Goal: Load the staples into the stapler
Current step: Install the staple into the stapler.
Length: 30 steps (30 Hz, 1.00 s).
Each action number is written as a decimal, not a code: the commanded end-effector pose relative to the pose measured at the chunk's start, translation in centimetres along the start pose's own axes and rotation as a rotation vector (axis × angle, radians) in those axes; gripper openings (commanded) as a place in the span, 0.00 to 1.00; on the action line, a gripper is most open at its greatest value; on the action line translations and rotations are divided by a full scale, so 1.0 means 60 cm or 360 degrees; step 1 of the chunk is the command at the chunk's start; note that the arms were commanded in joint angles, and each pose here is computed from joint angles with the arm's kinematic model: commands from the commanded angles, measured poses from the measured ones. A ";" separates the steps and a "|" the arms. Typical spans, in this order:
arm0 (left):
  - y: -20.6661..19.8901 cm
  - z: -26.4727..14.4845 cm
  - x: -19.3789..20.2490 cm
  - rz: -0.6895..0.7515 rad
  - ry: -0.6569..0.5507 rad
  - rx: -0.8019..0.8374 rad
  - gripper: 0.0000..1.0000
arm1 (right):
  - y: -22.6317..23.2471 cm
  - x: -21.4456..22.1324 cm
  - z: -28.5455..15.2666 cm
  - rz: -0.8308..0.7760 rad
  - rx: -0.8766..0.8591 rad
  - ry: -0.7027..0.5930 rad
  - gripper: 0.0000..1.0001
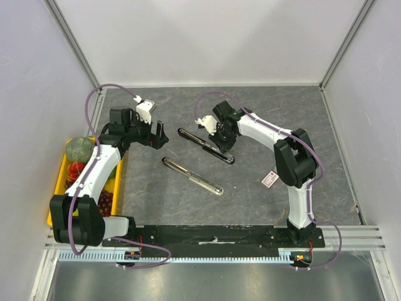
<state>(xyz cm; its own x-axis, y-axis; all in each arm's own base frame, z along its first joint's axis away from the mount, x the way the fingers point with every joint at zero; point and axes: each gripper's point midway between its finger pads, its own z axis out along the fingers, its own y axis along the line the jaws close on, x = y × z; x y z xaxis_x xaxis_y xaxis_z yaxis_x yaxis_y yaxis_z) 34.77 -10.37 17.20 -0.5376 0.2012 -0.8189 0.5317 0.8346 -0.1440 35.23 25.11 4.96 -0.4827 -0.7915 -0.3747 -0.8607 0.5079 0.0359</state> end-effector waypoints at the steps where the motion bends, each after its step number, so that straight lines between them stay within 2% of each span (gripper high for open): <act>1: 0.004 0.002 -0.014 0.0001 -0.0052 -0.0007 1.00 | -0.006 -0.015 0.000 -0.0004 0.0031 -0.0030 0.19; 5: 0.005 0.001 -0.013 0.0000 -0.0052 -0.0009 1.00 | -0.005 -0.018 -0.004 -0.0008 0.0026 -0.0043 0.29; 11: 0.005 0.001 -0.014 0.0003 -0.0054 -0.0009 1.00 | -0.005 -0.032 -0.021 -0.0026 0.0041 -0.0091 0.38; 30: 0.004 0.001 -0.015 0.0004 -0.0057 -0.0005 1.00 | -0.043 -0.040 -0.054 -0.0002 0.0155 -0.0156 0.39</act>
<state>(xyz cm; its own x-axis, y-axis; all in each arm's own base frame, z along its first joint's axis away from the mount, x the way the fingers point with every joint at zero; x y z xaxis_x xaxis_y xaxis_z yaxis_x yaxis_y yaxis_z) 34.77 -10.37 17.20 -0.5376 0.2012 -0.8189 0.5317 0.8346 -0.1440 36.18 24.32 5.57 -0.4923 -0.7788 -0.3886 -0.8476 0.5305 0.0108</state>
